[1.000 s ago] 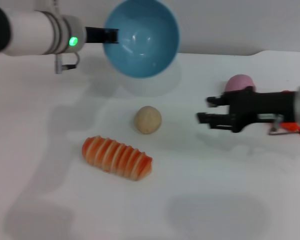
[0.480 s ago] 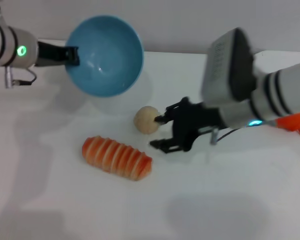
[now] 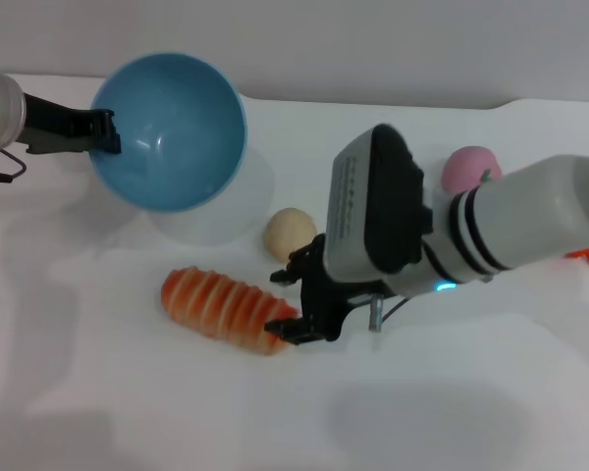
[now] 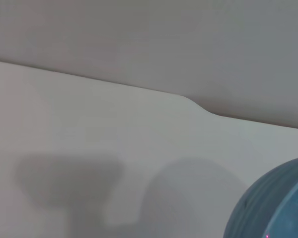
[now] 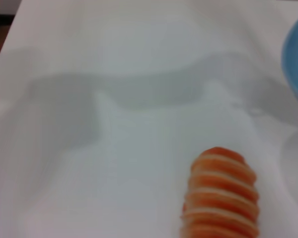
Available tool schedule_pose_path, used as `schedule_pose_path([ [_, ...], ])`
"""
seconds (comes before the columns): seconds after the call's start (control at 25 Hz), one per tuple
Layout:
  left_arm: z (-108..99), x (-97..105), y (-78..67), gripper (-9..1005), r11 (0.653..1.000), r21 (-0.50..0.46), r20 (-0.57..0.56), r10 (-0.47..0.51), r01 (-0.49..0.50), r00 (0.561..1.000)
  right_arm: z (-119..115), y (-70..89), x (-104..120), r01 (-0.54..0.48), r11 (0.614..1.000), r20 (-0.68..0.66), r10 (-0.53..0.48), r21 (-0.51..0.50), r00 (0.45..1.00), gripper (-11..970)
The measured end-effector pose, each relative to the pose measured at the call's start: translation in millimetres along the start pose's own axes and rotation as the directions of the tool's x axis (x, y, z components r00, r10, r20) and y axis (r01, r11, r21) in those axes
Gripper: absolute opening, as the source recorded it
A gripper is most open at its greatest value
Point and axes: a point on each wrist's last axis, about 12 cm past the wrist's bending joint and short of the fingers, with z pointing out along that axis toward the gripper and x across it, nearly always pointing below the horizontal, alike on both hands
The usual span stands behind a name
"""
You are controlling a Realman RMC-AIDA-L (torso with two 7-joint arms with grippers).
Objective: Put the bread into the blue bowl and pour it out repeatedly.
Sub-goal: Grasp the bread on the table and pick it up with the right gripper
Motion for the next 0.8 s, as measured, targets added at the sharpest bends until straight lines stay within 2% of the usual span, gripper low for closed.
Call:
schedule_pose_path([
  [0.24,3,1,-6.1,12,0.999,0.012,-0.005,0.03,-0.029,1.0,15,10.4,0,0.018,1.0,-0.003,-0.018,0.004,1.0,579],
  [0.48,5,6,-5.3,12,1.0,0.016,-0.017,0.027,-0.027,0.999,34,20.7,12,0.034,0.996,-0.009,-0.033,0.086,0.999,580],
  [0.8,9,10,-9.6,12,0.999,0.027,-0.024,0.031,-0.03,0.999,44,26.0,25,0.05,0.987,-0.029,-0.046,0.151,0.999,580],
])
